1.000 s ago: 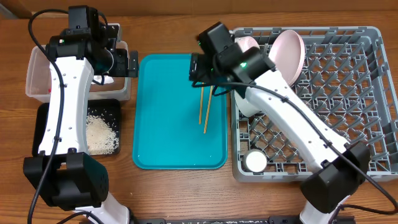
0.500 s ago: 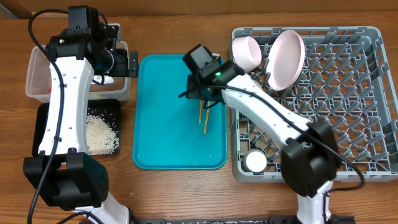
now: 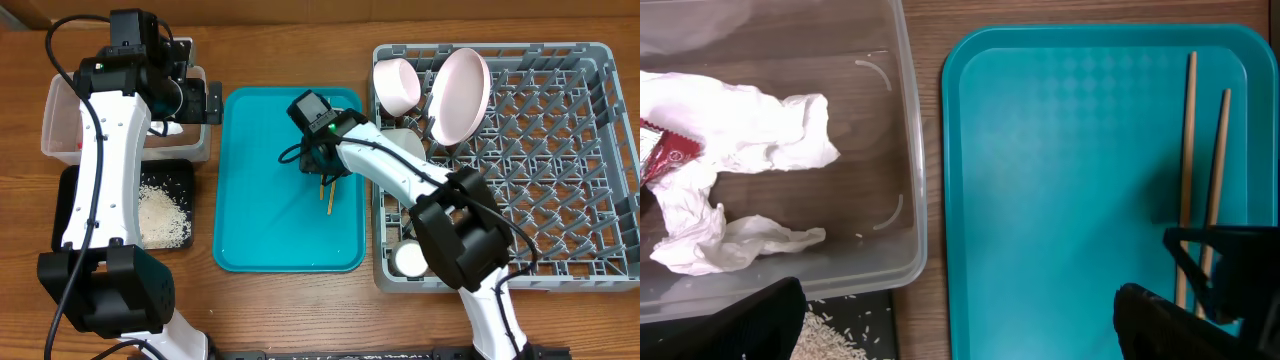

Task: Sort waste into correct bins and load items into the dishwasher
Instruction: 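Grasp one wooden chopstick with the right gripper and lift it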

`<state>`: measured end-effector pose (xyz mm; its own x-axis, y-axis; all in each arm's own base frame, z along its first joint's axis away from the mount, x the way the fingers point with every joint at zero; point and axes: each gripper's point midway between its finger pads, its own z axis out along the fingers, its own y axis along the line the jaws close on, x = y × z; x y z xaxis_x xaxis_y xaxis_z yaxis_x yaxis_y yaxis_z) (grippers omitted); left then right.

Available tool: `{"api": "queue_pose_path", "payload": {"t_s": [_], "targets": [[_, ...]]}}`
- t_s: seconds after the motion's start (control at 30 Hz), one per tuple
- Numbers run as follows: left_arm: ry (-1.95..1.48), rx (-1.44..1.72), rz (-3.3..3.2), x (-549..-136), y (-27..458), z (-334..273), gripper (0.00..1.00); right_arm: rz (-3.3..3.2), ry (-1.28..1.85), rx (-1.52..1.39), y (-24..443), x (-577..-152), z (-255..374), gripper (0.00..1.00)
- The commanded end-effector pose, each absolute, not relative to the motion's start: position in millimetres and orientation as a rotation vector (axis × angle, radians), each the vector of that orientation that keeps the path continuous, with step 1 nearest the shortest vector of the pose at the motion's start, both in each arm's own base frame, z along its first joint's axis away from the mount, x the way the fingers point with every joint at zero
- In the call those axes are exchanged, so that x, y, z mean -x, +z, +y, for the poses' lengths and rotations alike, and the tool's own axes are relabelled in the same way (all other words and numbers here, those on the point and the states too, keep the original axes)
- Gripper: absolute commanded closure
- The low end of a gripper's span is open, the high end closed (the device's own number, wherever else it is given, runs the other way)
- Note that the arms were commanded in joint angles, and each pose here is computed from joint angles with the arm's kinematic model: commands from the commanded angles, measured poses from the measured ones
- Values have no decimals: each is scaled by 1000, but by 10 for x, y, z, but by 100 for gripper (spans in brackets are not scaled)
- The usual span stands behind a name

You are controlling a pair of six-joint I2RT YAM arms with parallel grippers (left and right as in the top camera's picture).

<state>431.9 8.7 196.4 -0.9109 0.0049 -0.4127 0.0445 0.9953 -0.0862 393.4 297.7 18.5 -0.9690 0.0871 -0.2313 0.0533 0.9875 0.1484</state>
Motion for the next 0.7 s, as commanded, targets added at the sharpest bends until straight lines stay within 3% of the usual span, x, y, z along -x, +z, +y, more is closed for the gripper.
{"api": "queue_pose_path", "payload": {"t_s": [0.0,0.33,0.5,0.67], "targets": [[-118,-27,2672,-4350,2123,105,0,2917,229,-132,125,-3902,3029,58],[-118,-27,2672,-4350,2123,105,0,3064,183,-279,-84,-3587,2968,94],[-118,-27,2672,-4350,2123,105,0,3054,196,-159,47,-3637,3008,96],[-118,-27,2672,-4350,2123,105,0,3021,166,-30,482,-3699,2984,96]]}}
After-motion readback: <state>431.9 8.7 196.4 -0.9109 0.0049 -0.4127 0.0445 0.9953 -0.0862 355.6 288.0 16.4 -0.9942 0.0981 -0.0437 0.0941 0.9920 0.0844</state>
